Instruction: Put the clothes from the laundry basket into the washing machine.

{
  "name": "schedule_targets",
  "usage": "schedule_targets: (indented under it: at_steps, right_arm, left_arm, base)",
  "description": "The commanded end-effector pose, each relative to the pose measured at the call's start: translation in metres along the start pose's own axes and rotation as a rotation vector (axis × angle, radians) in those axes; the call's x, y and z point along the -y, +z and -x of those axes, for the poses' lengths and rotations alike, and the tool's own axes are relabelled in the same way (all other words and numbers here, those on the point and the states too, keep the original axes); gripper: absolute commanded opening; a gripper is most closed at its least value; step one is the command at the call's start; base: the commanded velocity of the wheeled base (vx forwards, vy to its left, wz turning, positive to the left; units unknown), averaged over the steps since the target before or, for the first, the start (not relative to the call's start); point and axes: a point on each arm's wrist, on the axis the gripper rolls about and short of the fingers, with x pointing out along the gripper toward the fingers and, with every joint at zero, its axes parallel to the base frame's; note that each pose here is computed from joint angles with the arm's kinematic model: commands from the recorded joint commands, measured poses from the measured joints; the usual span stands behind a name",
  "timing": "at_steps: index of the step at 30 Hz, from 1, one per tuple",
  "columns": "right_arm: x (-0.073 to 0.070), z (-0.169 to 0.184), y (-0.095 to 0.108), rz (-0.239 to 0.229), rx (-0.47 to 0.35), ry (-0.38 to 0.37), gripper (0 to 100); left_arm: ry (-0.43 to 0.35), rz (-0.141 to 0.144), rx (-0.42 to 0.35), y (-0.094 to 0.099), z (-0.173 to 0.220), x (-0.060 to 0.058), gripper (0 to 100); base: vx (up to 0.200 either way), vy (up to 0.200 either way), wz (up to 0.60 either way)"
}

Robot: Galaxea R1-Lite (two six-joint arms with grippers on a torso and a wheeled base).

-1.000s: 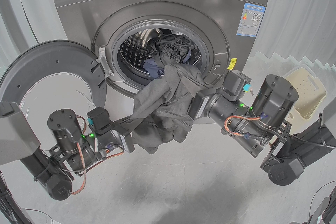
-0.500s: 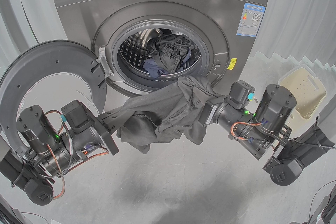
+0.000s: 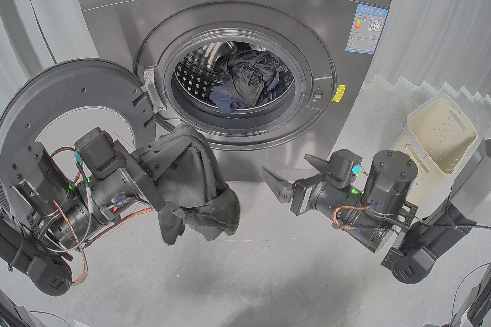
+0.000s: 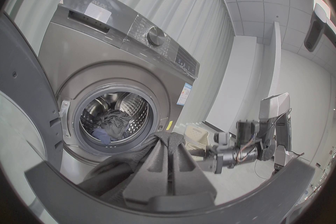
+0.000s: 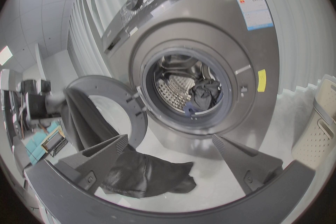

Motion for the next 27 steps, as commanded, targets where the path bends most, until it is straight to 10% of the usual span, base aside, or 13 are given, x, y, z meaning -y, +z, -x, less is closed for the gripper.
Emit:
schedule_targets:
  at_steps: [1,27]
  right_arm:
    - [0.002,0.008,-0.025,0.029,-0.099,0.0,100]
    - [-0.026,0.012,-0.052,0.066,-0.182,0.122,100]
  left_arm:
    - [-0.007,-0.002,0.036,0.009,-0.001,0.002,0]
    - [0.037,-0.009,0.085,0.014,-0.017,-0.003,0]
  base:
    - [0.0,0.0,0.0]
    - [0.0,0.0,0.0]
